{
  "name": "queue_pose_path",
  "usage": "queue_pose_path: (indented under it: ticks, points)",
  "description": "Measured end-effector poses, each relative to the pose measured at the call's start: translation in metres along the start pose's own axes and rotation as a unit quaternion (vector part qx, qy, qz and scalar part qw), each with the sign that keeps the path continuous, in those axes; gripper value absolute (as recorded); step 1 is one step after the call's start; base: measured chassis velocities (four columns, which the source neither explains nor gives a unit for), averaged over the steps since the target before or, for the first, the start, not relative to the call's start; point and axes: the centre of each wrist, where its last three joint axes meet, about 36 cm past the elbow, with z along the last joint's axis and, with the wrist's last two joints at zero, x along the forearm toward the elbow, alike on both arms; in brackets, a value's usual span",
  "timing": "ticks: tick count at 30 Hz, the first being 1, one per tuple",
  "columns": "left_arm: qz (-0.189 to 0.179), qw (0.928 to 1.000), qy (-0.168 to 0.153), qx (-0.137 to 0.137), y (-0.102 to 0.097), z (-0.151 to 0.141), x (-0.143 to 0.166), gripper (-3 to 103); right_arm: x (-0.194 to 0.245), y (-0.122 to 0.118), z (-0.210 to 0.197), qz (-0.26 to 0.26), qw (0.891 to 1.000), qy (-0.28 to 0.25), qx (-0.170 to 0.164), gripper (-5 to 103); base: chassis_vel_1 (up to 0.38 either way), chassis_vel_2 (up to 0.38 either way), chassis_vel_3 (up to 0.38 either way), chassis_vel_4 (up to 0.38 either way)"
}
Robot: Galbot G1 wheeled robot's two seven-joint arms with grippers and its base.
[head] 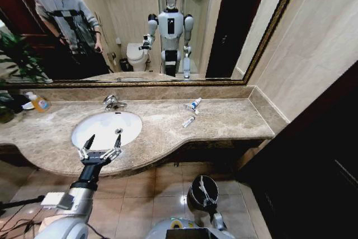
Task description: Pick up the trash from the sink and place it in the trash bin.
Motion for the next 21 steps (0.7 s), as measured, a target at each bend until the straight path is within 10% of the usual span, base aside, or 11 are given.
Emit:
queue_pose_path:
  ticks: [5, 21]
  points:
    - [0.0, 1.0, 0.0, 0.0, 0.0, 0.0, 0.0, 100, -0.026, -0.006, -0.004, 0.017, 0.999, 0.03, -0.027, -2, 0.0, 0.0, 0.0, 0.0]
    - [0.0, 1.0, 0.0, 0.0, 0.0, 0.0, 0.0, 100, -0.031, -0.015, 0.002, 0.03, 0.985, 0.149, -0.083, 52, 0.0, 0.0, 0.0, 0.0]
